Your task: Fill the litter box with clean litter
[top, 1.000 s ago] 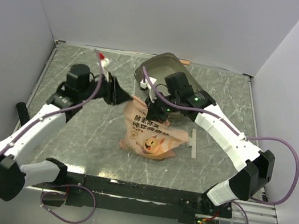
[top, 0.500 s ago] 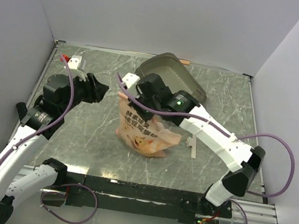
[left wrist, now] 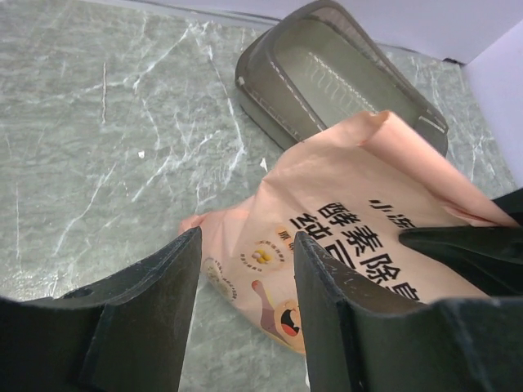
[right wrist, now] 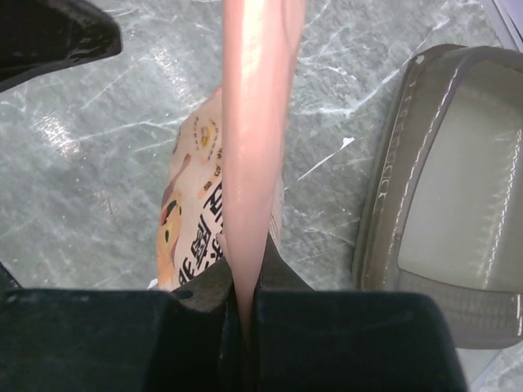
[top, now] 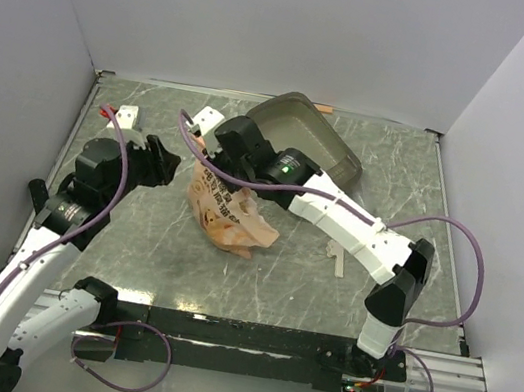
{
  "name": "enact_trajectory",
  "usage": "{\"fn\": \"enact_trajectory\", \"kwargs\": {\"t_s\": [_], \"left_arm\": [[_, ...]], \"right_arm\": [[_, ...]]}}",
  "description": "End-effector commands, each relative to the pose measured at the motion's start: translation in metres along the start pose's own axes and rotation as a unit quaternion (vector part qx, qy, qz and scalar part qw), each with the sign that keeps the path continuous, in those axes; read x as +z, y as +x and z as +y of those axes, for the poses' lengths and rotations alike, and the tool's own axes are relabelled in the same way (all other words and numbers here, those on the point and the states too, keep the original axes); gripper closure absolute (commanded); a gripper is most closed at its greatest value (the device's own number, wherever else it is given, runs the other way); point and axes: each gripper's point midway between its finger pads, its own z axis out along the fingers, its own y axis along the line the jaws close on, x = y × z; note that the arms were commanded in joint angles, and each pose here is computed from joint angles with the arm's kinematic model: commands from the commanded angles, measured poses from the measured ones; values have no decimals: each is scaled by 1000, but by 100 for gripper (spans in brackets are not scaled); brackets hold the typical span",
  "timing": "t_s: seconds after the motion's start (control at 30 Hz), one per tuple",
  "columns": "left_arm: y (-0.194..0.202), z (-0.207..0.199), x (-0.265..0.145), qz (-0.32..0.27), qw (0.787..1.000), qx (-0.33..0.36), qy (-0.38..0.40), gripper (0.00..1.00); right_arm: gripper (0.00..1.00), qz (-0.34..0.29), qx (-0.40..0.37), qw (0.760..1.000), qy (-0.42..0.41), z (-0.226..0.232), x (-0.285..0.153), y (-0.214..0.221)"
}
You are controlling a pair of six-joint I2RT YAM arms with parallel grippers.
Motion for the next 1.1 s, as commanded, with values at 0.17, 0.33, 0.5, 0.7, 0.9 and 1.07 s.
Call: {"fn": "enact_trajectory", "kwargs": {"t_s": [0.17, 0.33, 0.5, 0.7, 0.9, 1.07], "left_arm": [[1, 1, -2, -4, 1000, 6, 2, 46], [-7, 1, -9, -14, 1000, 12, -2, 46], [-16, -8, -17, -14, 1000, 14, 16, 46], [-51, -45, -31, -37, 995, -2, 87, 43], [-77, -85, -28, -42, 984, -5, 175, 42], [-82, -95, -16, -39, 980, 1, 196, 41]], "right_arm": [[100, -126, 26, 991, 39, -18, -16, -77], [63, -141, 31, 989, 22, -16, -40, -79], [25, -160, 55, 984, 48, -33, -89, -74], [19, -145, 87, 980, 106, -56, -129, -29], [38, -111, 121, 981, 105, -60, -131, 21], [100, -94, 167, 978, 79, -52, -110, 56]]}}
